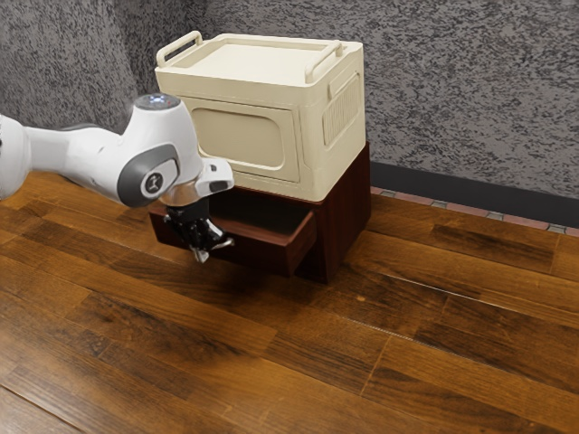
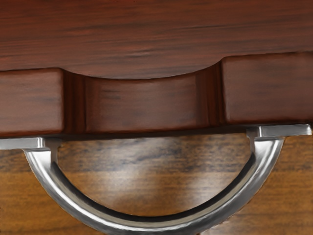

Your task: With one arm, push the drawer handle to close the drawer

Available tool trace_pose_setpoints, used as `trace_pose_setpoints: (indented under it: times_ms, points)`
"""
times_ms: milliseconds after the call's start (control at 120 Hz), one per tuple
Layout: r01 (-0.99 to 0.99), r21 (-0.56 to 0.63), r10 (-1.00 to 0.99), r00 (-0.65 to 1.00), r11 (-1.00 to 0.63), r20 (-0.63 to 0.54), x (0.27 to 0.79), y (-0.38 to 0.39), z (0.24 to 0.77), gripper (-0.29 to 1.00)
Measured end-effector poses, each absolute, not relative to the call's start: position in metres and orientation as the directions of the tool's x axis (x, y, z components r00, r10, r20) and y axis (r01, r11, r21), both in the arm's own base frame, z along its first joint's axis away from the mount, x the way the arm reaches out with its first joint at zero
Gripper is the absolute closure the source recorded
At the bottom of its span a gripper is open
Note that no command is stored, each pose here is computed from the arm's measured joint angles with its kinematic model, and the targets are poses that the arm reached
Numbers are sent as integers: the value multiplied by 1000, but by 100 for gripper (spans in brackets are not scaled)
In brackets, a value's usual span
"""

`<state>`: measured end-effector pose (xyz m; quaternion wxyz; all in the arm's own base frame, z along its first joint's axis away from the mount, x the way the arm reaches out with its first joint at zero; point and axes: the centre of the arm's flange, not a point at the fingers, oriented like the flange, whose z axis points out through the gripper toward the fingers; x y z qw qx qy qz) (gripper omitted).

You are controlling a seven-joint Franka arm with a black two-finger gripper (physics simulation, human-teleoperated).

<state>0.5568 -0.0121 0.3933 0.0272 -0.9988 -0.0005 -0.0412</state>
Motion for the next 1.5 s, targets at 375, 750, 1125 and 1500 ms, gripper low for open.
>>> trace_pose_setpoints:
  times_ms: [375,750,1125,1500]
  points:
    - [-120,-139,-140,979,-983,151,570,-32,389,79]
    - [-164,-151,-194,958,-975,213,608,-42,396,78]
    - [-175,-167,-209,953,-970,219,625,-34,401,79]
    - [-189,-175,-226,948,-966,223,651,-31,396,79]
